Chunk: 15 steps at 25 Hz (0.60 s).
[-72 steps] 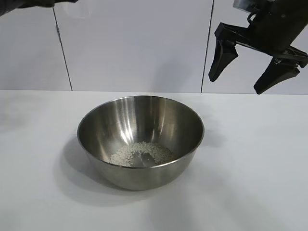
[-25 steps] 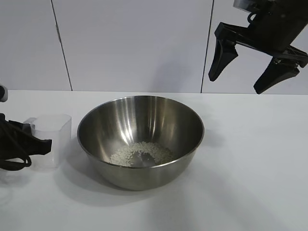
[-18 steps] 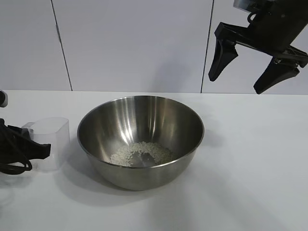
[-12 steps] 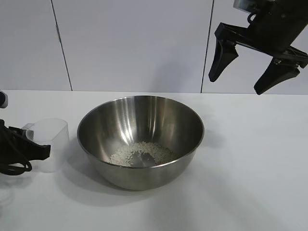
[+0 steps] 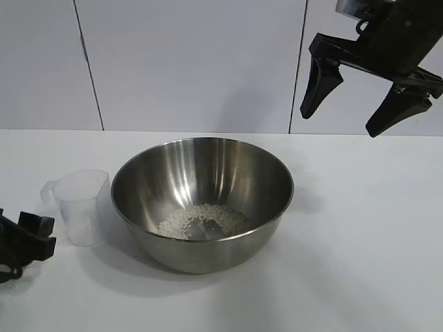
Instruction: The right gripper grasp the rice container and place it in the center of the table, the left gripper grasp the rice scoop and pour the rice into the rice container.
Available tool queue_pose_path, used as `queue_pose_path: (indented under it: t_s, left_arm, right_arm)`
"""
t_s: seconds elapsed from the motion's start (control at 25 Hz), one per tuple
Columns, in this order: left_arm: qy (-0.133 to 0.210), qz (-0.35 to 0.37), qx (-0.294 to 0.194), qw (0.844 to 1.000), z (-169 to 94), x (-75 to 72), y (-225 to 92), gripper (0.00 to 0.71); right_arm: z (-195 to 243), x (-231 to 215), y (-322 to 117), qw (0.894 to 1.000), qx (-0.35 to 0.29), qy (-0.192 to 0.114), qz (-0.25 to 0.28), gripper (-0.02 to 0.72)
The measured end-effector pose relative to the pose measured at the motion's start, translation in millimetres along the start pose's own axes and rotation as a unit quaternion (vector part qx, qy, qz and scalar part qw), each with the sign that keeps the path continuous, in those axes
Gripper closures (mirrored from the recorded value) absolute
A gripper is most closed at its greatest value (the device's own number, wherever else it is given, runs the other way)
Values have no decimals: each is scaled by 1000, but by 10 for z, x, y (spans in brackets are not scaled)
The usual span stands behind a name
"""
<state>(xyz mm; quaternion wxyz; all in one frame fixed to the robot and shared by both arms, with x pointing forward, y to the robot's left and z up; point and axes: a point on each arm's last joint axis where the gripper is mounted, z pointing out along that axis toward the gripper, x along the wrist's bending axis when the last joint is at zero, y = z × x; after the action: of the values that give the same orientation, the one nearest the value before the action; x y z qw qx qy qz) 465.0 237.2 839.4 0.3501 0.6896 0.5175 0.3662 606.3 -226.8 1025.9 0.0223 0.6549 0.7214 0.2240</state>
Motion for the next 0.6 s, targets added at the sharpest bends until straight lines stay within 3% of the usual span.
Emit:
queue_pose_path:
  t_s: [0.28, 0.44, 0.6]
  left_arm:
    - [-16, -22, -84, 996, -358, 57, 344, 39]
    - [-15, -76, -141, 987, -556, 117, 587, 21]
    - [-26, -101, -127, 986, -712, 141, 687, 16]
  right_arm:
    - [0, 0, 0, 1000, 0, 0, 0, 42]
    - [0, 0, 0, 1000, 0, 0, 0, 42]
    - [0, 0, 0, 1000, 0, 0, 0, 42]
